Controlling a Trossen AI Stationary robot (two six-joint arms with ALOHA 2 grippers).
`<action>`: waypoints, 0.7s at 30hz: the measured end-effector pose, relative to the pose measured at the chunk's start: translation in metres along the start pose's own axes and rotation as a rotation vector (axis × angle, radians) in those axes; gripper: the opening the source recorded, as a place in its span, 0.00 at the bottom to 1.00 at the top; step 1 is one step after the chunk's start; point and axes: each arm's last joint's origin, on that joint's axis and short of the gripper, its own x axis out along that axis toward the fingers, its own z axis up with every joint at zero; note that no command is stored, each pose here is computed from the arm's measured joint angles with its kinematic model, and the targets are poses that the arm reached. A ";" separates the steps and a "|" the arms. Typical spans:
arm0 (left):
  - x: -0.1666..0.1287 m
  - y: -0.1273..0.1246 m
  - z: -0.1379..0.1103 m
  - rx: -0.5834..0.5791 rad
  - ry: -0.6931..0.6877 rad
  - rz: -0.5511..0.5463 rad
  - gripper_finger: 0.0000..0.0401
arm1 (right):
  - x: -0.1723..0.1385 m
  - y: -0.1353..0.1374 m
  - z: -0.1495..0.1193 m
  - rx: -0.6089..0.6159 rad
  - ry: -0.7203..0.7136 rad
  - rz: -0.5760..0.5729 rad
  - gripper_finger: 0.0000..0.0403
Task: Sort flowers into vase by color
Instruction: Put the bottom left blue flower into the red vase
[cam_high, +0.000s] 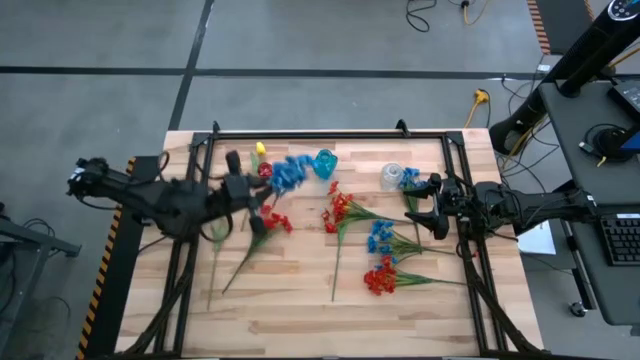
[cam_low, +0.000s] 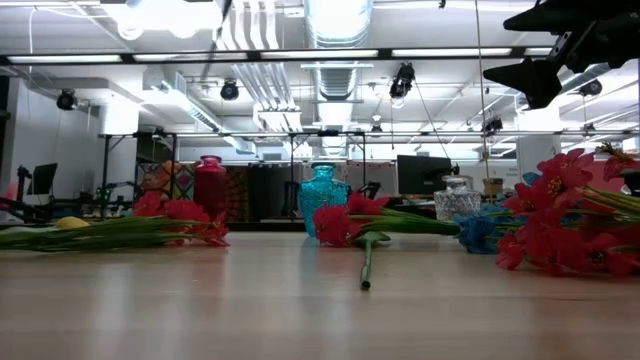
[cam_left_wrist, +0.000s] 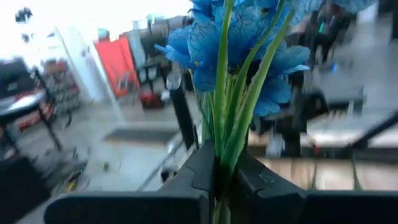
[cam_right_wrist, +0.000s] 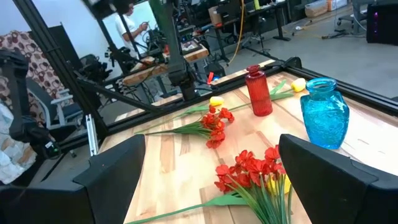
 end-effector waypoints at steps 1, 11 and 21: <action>0.002 0.006 -0.003 -0.004 -0.033 -0.005 0.02 | 0.000 0.000 0.000 0.000 0.000 0.000 0.90; 0.000 0.052 -0.059 -0.016 -0.145 0.068 0.02 | 0.000 0.000 -0.001 -0.001 0.002 0.000 0.90; -0.017 0.079 -0.082 0.030 -0.261 0.145 0.02 | 0.000 0.000 -0.001 -0.019 0.003 -0.001 0.90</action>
